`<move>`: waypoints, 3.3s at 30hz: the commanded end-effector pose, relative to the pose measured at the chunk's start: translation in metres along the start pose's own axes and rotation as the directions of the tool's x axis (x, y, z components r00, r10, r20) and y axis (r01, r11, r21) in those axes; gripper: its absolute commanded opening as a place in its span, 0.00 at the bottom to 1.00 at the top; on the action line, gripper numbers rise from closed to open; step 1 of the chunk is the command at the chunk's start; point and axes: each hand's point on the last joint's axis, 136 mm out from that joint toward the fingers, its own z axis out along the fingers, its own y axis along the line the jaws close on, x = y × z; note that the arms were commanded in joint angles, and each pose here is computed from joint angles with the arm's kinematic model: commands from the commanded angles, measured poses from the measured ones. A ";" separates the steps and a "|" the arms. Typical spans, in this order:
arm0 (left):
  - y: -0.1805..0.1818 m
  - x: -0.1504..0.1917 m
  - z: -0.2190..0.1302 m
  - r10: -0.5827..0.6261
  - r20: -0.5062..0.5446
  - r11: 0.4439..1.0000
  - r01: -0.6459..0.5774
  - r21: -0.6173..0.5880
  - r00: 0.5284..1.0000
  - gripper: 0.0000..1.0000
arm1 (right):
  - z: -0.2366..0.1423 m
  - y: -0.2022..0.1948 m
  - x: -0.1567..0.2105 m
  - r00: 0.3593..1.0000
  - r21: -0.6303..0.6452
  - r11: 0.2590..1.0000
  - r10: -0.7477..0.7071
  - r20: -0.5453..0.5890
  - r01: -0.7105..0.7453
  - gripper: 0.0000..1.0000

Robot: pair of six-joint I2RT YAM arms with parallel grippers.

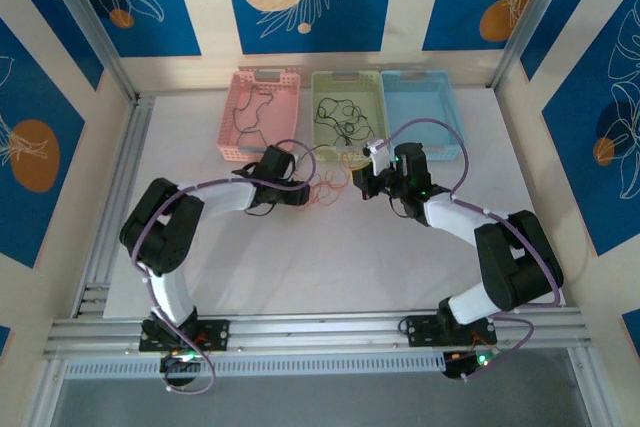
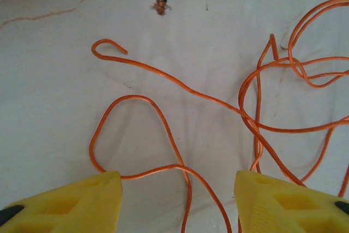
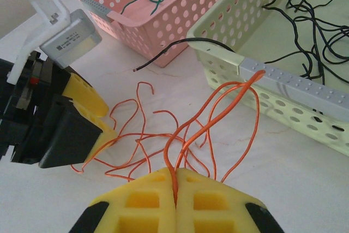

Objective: Untangle the cables

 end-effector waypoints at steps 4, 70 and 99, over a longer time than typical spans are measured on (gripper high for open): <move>-0.001 0.009 0.008 0.091 -0.079 0.993 -0.096 -0.071 0.993 0.53 | 0.002 -0.003 0.005 1.000 -0.004 1.000 0.024 -0.005 -0.024 0.00; -0.023 -0.040 -0.132 0.084 0.322 0.983 -0.132 0.131 0.943 0.48 | -0.146 -0.194 0.097 0.435 0.409 0.219 0.699 0.567 -0.886 0.00; -0.126 -0.022 0.050 0.468 -0.124 0.872 -0.480 -0.100 0.875 0.53 | -0.142 -0.196 0.098 0.428 0.405 0.219 0.718 0.549 -0.888 0.00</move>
